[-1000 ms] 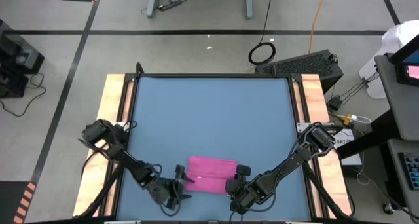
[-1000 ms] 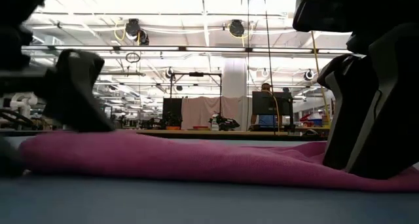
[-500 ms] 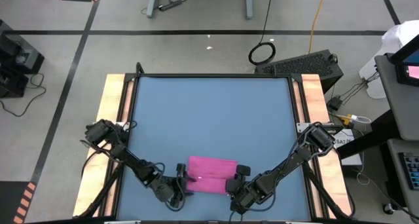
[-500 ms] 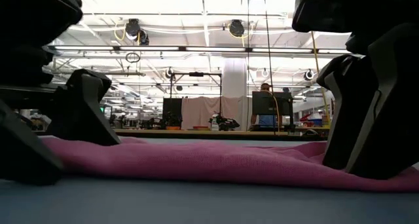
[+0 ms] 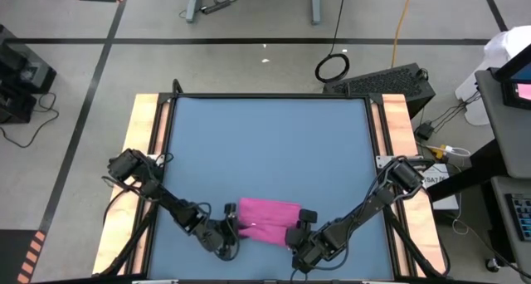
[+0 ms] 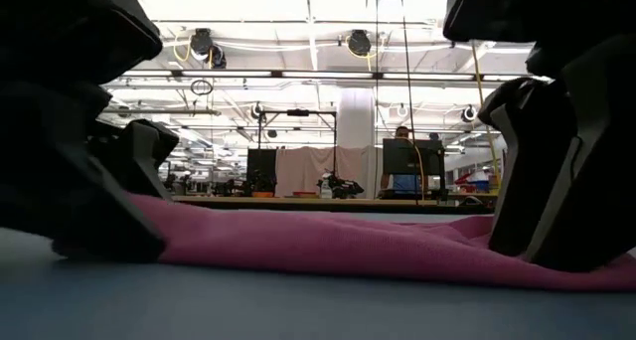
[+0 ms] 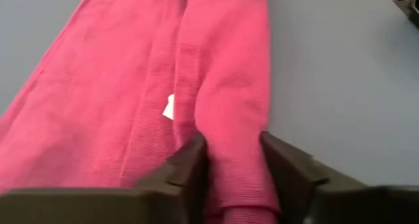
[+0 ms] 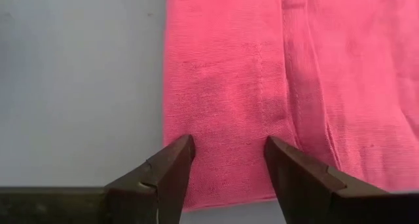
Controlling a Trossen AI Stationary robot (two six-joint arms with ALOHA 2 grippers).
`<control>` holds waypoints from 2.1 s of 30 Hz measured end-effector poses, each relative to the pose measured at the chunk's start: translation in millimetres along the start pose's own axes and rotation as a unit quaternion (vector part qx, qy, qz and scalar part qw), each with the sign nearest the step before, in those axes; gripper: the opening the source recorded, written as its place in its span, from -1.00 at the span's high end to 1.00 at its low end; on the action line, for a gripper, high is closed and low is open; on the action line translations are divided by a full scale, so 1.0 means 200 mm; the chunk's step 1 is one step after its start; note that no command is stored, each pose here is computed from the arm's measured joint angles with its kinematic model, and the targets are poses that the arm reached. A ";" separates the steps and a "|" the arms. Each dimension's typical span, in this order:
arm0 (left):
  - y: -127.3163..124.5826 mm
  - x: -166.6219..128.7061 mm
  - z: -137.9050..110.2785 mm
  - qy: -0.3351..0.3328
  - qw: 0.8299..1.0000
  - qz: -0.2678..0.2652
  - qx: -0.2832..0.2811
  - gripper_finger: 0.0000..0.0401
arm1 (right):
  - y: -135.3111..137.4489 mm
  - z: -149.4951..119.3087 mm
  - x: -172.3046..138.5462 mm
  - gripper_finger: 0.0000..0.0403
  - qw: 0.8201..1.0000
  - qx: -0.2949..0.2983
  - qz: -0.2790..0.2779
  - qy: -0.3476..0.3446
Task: Roll towel
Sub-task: Roll the light red towel
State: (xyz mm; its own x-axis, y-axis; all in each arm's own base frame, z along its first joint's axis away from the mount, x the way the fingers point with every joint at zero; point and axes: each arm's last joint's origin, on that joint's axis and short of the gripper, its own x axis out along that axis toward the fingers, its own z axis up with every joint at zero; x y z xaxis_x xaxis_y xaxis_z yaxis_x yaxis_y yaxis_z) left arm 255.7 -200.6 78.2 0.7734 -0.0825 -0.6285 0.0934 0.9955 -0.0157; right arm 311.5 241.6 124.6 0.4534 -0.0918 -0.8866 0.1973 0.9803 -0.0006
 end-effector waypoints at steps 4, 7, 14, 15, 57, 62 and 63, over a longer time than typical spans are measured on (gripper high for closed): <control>0.01 0.01 0.00 0.002 1.000 0.003 -0.022 0.69 | 0.03 0.02 -0.06 0.04 0.999 -0.020 -0.028 -0.003; 0.02 0.01 0.00 0.005 0.999 -0.001 -0.041 0.87 | 0.07 0.03 -0.14 0.03 0.998 -0.042 -0.054 -0.013; 0.01 0.01 0.01 0.011 0.996 -0.027 -0.089 0.89 | 0.19 -0.05 -0.19 -0.10 0.994 -0.066 -0.046 -0.075; 0.01 0.01 0.01 0.012 0.995 -0.031 -0.094 0.86 | 0.20 -0.06 -0.17 -0.13 0.994 -0.065 -0.044 -0.078; -0.02 -0.07 0.07 0.031 0.993 -0.114 -0.031 0.79 | -0.12 0.33 -0.11 0.98 0.974 0.057 0.175 0.129; -0.01 -0.08 0.07 0.036 0.992 -0.112 -0.042 0.78 | -0.16 0.36 -0.09 0.98 0.970 0.067 0.184 0.142; -0.01 -0.08 0.07 0.038 0.992 -0.111 -0.042 0.75 | -0.16 0.36 -0.09 0.98 0.970 0.067 0.184 0.141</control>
State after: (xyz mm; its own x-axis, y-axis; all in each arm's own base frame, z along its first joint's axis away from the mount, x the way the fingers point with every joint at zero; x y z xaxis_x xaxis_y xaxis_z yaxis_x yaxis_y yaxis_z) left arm 252.3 -202.6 99.5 0.6896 -0.2997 -0.6593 0.2016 0.9538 -0.2227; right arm 359.0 198.5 174.1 0.2625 0.3306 -0.9065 0.1861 0.9045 0.3838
